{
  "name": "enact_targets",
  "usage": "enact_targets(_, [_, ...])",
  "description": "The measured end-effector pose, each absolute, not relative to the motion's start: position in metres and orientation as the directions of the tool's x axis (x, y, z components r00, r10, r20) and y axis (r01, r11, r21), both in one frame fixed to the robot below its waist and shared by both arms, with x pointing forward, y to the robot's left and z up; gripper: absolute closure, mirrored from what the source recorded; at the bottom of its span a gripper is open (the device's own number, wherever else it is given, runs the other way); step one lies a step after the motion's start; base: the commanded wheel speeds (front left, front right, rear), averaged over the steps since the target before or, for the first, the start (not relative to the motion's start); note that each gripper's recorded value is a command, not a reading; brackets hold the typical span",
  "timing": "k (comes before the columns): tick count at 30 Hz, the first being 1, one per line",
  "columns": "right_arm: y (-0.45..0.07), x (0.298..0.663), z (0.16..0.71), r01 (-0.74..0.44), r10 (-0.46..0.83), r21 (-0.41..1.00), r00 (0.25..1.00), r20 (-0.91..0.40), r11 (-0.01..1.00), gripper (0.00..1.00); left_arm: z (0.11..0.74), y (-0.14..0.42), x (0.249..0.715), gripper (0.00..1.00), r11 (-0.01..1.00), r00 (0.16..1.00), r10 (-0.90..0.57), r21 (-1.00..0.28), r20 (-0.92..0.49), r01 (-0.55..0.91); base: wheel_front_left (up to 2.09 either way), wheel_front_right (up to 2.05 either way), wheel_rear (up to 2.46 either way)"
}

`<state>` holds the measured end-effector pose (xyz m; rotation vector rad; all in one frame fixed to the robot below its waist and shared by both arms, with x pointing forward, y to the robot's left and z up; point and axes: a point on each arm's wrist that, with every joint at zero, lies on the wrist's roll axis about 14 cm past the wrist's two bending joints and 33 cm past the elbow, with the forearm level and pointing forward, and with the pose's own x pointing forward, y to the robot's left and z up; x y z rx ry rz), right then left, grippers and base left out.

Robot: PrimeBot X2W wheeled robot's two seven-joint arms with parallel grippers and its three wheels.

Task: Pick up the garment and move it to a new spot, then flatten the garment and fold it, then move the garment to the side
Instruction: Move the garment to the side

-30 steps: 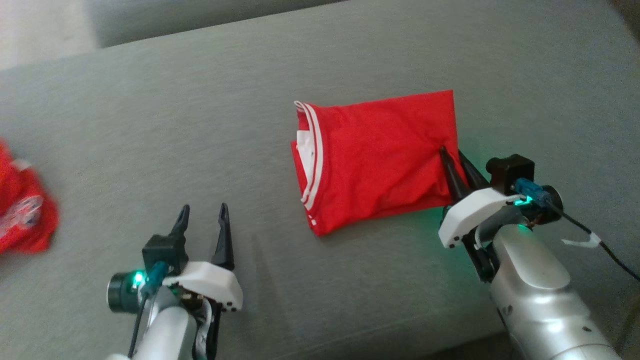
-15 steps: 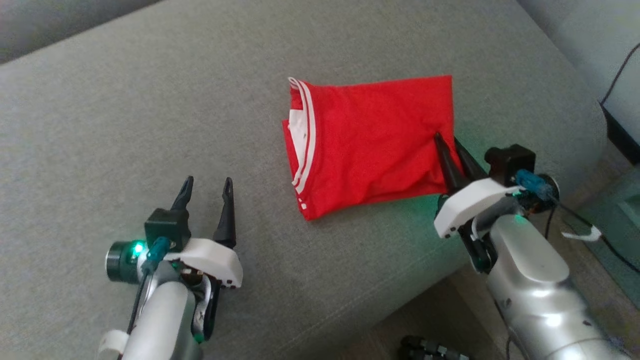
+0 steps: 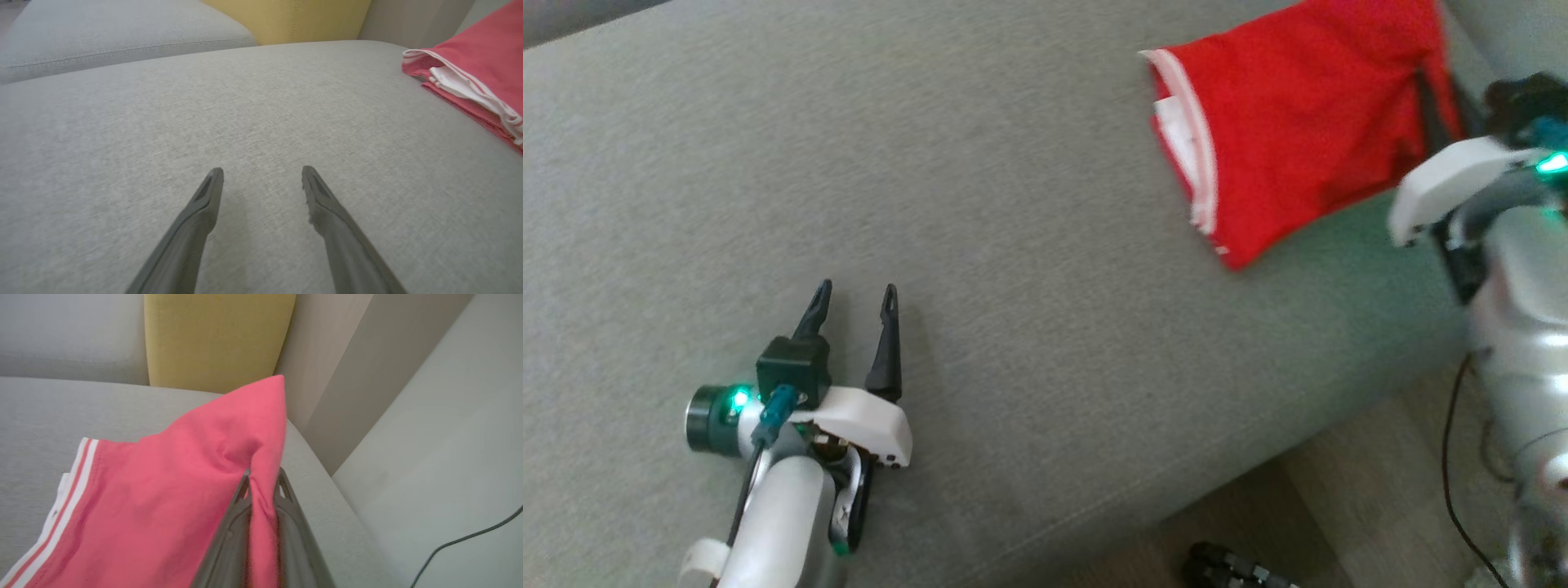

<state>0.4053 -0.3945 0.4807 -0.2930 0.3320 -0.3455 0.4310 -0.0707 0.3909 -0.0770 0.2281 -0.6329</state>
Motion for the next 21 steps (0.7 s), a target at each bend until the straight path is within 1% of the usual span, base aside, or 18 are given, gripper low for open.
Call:
enact_targets(5, [-0.420,0.415,0.491,0.293,-0.417,-0.403,0.870,-0.264,0.867,1.00,0.387,-0.052,0.436,0.00,0.833,0.809,-0.554,-0.130,-0.199,0.538,0.00,0.00,0.00])
enact_targets(8, [-0.424,0.423,0.496,0.302,-0.425,-0.406,0.869,-0.255,0.862,1.00,0.384,-0.045,0.439,0.00,0.844,0.818,-0.537,-0.132,-0.205,0.520,0.00,0.00,0.00])
enact_targets(9, [-0.420,0.428,0.498,0.270,-0.407,-0.445,0.879,-0.249,0.854,1.00,0.383,-0.044,0.439,0.00,0.846,0.820,-0.534,-0.134,-0.207,0.517,0.00,0.00,0.00])
enact_targets(12, [-0.423,0.430,0.504,0.287,-0.414,-0.438,0.882,-0.227,0.852,1.00,0.382,-0.044,0.439,0.00,0.846,0.820,-0.533,-0.136,-0.209,0.515,0.00,0.00,0.00])
enact_targets(13, [-0.423,0.431,0.504,0.286,-0.414,-0.443,0.882,-0.224,0.850,0.86,0.381,-0.044,0.439,0.00,0.846,0.820,-0.533,-0.135,-0.210,0.516,0.00,0.00,0.00])
enact_targets(14, [-0.424,0.431,0.504,0.286,-0.415,-0.445,0.882,-0.224,0.849,0.62,0.381,-0.043,0.439,0.00,0.846,0.820,-0.533,-0.131,-0.210,0.517,0.00,0.00,0.00])
enact_targets(16, [-0.423,0.433,0.504,0.283,-0.412,-0.450,0.885,-0.219,0.847,0.00,0.380,-0.042,0.440,0.00,0.847,0.821,-0.531,-0.130,-0.211,0.515,0.00,0.00,0.00])
enact_targets(21, [-0.418,0.443,0.514,0.279,-0.394,-0.458,0.902,-0.177,0.844,0.00,0.380,-0.038,0.441,0.00,0.854,0.828,-0.520,-0.130,-0.211,0.504,0.00,0.00,0.00])
